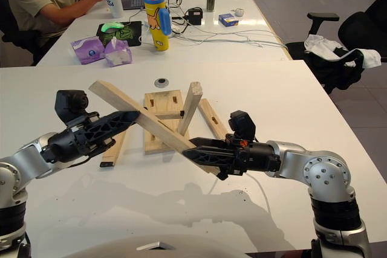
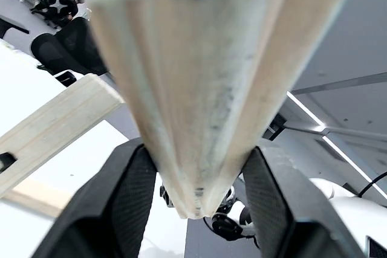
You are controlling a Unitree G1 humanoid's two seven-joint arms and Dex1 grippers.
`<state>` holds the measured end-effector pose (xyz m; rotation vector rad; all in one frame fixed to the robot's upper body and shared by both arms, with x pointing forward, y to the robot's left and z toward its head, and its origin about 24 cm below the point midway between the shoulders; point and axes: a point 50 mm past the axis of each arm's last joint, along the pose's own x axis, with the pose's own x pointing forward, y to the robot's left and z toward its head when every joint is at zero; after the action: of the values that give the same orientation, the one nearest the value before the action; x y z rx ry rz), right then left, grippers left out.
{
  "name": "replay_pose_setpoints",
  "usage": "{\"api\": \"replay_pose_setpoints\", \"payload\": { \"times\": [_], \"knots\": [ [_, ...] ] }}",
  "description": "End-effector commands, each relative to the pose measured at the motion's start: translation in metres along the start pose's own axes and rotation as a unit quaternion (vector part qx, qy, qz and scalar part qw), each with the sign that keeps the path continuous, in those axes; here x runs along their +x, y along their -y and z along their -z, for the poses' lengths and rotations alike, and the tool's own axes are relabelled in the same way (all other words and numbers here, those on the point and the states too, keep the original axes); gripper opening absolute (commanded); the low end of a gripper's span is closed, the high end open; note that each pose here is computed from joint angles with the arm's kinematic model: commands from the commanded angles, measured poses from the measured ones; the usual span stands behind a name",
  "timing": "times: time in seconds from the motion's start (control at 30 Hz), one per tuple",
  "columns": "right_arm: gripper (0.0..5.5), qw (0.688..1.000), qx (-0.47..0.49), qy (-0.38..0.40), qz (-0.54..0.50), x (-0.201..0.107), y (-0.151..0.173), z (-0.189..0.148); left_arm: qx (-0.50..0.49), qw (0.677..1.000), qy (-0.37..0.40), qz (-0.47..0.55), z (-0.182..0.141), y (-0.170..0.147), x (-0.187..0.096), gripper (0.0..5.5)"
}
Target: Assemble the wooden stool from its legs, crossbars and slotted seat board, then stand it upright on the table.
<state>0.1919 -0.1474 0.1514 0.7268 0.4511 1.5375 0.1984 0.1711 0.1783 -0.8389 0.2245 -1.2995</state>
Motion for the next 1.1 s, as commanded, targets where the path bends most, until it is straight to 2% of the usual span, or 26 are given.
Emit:
{"api": "replay_pose_setpoints", "payload": {
  "times": [0.03, 0.13, 0.17, 0.27, 0.43, 0.6, 0.77, 0.93, 1.1],
  "knots": [
    [2.06, 1.000, -0.019, -0.001, 0.001, -0.001, 0.000, -0.001, 0.006, 1.000, -0.009, -0.009, -0.003, 0.000, -0.003, 2.08],
    [2.06, 0.999, -0.022, 0.015, 0.030, -0.004, 0.009, -0.001, 0.007, 1.000, -0.016, -0.020, 0.000, -0.003, -0.007, 2.08],
    [2.43, 0.999, -0.014, 0.019, 0.040, -0.006, 0.013, 0.001, 0.009, 0.999, -0.018, -0.028, 0.000, -0.005, -0.010, 2.08],
    [2.88, 0.997, -0.004, 0.026, 0.071, -0.012, 0.022, 0.005, 0.021, 0.997, -0.027, -0.069, -0.003, -0.010, -0.023, 2.08],
    [3.52, 0.990, -0.027, -0.005, 0.139, -0.010, 0.038, 0.019, 0.058, 0.986, -0.042, -0.153, -0.025, -0.006, -0.065, 2.07],
    [3.52, 0.977, -0.016, 0.038, 0.211, 0.021, 0.070, 0.037, 0.112, 0.966, -0.068, -0.224, -0.056, -0.005, -0.098, 2.07],
    [3.52, 0.974, -0.021, 0.041, 0.222, 0.059, 0.081, 0.048, 0.183, 0.946, -0.041, -0.266, -0.089, -0.012, -0.112, 2.07],
    [3.52, 0.927, -0.022, 0.058, 0.371, 0.061, 0.118, 0.049, 0.228, 0.934, -0.040, -0.274, -0.100, -0.021, -0.110, 2.07],
    [3.52, 0.901, -0.023, 0.085, 0.424, 0.054, 0.127, 0.043, 0.233, 0.936, -0.032, -0.263, -0.099, -0.027, -0.111, 2.07]
  ]
}}
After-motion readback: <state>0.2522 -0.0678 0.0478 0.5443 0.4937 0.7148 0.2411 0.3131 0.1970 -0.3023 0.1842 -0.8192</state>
